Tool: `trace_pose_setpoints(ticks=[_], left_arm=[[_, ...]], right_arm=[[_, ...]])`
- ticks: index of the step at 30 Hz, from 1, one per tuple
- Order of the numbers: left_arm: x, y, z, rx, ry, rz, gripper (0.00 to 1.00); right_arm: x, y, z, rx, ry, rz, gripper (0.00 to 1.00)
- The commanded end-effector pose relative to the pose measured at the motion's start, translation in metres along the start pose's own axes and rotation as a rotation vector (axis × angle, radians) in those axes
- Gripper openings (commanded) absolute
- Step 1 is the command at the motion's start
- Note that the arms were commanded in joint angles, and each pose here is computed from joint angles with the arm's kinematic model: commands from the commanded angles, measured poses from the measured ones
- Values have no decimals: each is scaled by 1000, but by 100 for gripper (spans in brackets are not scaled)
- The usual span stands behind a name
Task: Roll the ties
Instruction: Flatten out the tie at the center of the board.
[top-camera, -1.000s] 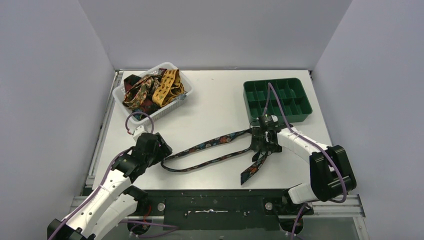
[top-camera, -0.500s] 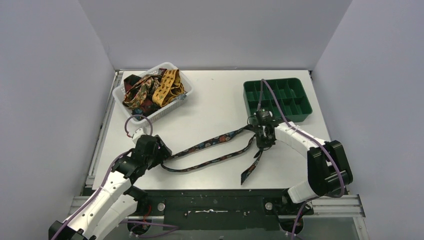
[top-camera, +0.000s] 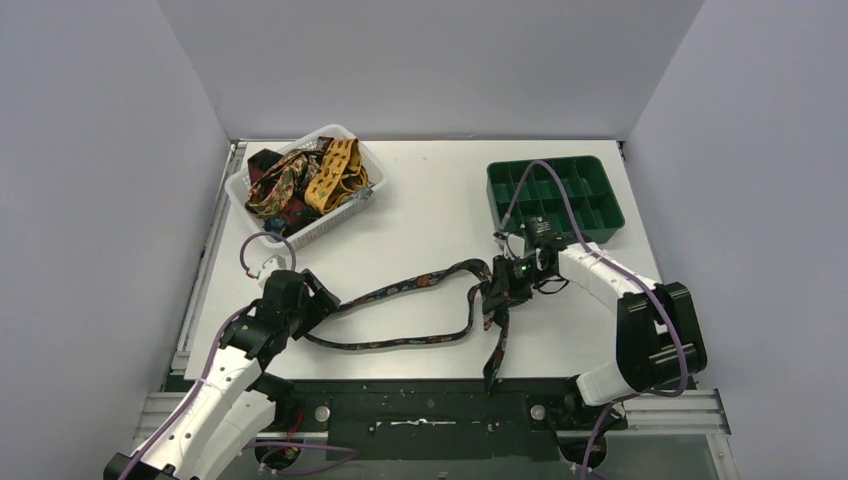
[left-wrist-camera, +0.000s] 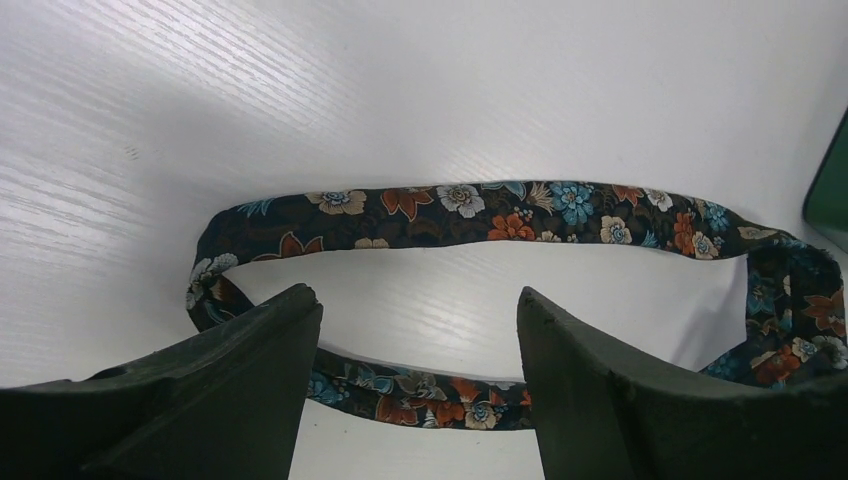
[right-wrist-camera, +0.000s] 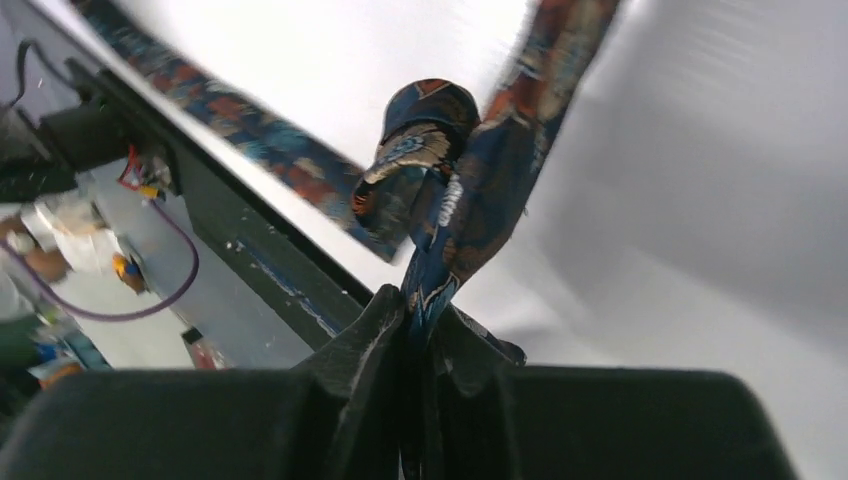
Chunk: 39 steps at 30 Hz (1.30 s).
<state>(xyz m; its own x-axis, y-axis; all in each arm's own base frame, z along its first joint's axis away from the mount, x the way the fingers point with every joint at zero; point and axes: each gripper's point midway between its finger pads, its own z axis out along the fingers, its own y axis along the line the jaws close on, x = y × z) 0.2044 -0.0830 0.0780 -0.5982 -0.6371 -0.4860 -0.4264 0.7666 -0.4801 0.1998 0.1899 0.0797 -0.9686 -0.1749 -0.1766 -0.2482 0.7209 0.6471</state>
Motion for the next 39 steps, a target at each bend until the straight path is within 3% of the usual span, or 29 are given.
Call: trace_pose_setpoints(ticks=[1, 2, 4, 6, 8, 12, 15, 20, 23, 26, 30, 32, 35, 39], left_arm=[[-4, -12, 1, 57, 1, -10, 69], [-3, -12, 2, 61, 3, -13, 69], [-2, -12, 2, 68, 5, -18, 70], [-2, -13, 2, 76, 4, -25, 70], [-3, -16, 0, 87, 3, -27, 70], [-6, -18, -3, 100, -5, -29, 70], [-6, -18, -3, 102, -4, -26, 70], [-8, -19, -2, 101, -7, -21, 70], [-7, -20, -1, 105, 0, -23, 71], [-5, -14, 0, 76, 7, -31, 71], [-5, -4, 1, 25, -4, -67, 71], [-6, 3, 2, -10, -12, -91, 71], [-2, 9, 3, -37, -8, -116, 71], [-3, 20, 1, -95, -27, -166, 71]], right_arm=[[-11, -60, -16, 222, -41, 177, 10], [-16, -69, -18, 255, -51, 192, 13], [-27, -87, -20, 331, -61, 213, 38], [-39, -121, -39, 568, -95, 239, 56], [-47, -137, -61, 707, -124, 227, 65], [-62, -143, -103, 875, -222, 208, 68], [-60, -129, -109, 837, -247, 195, 67], [-45, -89, -83, 605, -235, 179, 69], [-52, -75, -82, 578, -326, 141, 69], [-75, -27, -71, 451, -437, -80, 69], [-93, 52, -45, 311, -589, -614, 69], [-86, 81, -27, 283, -603, -895, 69], [-68, 110, 8, 246, -537, -1241, 69], [-47, 132, 58, 139, -378, -1475, 68]])
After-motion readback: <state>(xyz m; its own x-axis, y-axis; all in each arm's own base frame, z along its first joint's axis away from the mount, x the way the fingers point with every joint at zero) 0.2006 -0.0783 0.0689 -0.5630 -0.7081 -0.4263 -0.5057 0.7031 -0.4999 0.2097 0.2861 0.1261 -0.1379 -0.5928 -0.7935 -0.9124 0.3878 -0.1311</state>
